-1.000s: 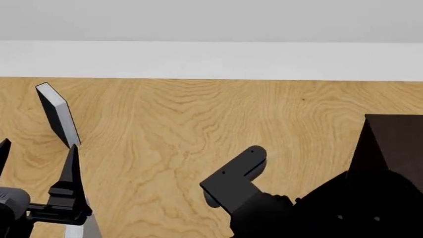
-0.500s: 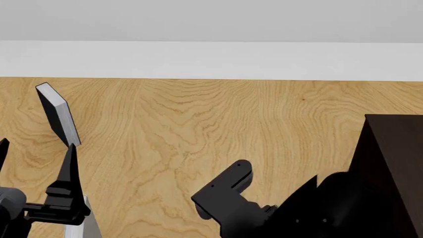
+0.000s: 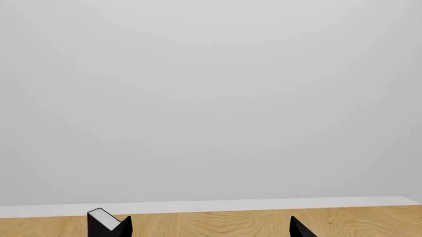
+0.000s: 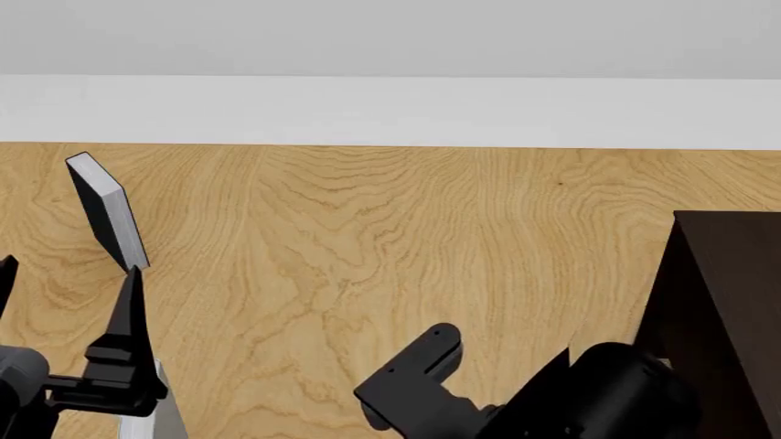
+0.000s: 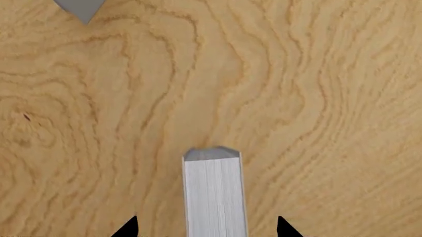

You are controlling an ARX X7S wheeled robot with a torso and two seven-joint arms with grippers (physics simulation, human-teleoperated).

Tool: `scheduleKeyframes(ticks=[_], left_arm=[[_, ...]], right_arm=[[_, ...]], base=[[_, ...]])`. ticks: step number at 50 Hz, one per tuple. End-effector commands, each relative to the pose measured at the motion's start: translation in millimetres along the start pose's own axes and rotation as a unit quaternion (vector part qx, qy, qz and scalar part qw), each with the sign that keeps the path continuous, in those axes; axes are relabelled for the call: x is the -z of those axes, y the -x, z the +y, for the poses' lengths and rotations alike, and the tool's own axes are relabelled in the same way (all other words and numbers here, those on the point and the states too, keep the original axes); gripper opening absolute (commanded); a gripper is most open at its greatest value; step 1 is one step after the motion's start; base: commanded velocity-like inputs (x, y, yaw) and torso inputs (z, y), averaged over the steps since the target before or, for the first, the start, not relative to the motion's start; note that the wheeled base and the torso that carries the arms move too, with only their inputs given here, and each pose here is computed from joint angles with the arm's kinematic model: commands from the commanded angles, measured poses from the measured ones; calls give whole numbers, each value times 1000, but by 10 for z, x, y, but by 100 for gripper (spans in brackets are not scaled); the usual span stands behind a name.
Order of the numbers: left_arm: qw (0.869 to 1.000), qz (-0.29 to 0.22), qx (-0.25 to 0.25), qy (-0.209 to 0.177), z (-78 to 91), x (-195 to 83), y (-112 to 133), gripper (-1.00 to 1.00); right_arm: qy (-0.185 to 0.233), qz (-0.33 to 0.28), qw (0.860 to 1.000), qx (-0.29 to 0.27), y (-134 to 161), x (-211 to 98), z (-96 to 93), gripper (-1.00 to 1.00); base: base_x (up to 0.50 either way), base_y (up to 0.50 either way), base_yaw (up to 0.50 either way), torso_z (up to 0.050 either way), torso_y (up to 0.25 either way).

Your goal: Pick up the book on the right and place it on the cabinet shelf.

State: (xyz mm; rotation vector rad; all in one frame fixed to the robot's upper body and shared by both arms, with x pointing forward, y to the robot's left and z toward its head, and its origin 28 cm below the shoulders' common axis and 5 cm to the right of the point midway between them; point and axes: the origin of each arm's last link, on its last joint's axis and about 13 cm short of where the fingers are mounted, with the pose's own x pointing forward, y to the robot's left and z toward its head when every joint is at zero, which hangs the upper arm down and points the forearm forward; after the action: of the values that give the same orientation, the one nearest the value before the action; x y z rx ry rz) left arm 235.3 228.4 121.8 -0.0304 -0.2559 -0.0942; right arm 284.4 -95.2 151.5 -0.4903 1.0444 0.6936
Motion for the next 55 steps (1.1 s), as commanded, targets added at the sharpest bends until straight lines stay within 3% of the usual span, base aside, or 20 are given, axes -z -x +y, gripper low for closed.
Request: scheduleKeyframes(ticks=[1,20,21,31,37,40,46,55], left_arm=[[1000,1,2,-1,-1,5,3,100],[1000,1,2,-2,-3,-8,8,100],[1000,1,2,-2,-2,-4,6,100],[1000,1,3,-3,-4,-5,12,100],[1000,2,4,-2,-4,1,10,100],[1000,2,3,-2,0,2,6,100],[1000,2,5,-2,-4,0,10,100],[1000,2,3,-2,5,8,3,100]], right_arm=[[-6,5,1000,-3,-72,34,-16,100],[-6,15,1000,-2,-167,61,-38,100],[-7,15,1000,-1,-166,59,-40,-100],[0,18,1000,16,-134,50,-38,-100],[17,-21,998,60,-18,-2,-40,-100],[24,-38,993,113,91,-68,-38,-100],[23,-87,986,142,256,-155,23,-100],[2,-107,979,173,384,-252,11,-100]], base=[[0,0,0,0,0],[0,0,0,0,0],[0,0,0,0,0],[1,0,0,0,0],[0,0,0,0,0],[0,0,0,0,0],[0,0,0,0,0],[0,0,0,0,0]])
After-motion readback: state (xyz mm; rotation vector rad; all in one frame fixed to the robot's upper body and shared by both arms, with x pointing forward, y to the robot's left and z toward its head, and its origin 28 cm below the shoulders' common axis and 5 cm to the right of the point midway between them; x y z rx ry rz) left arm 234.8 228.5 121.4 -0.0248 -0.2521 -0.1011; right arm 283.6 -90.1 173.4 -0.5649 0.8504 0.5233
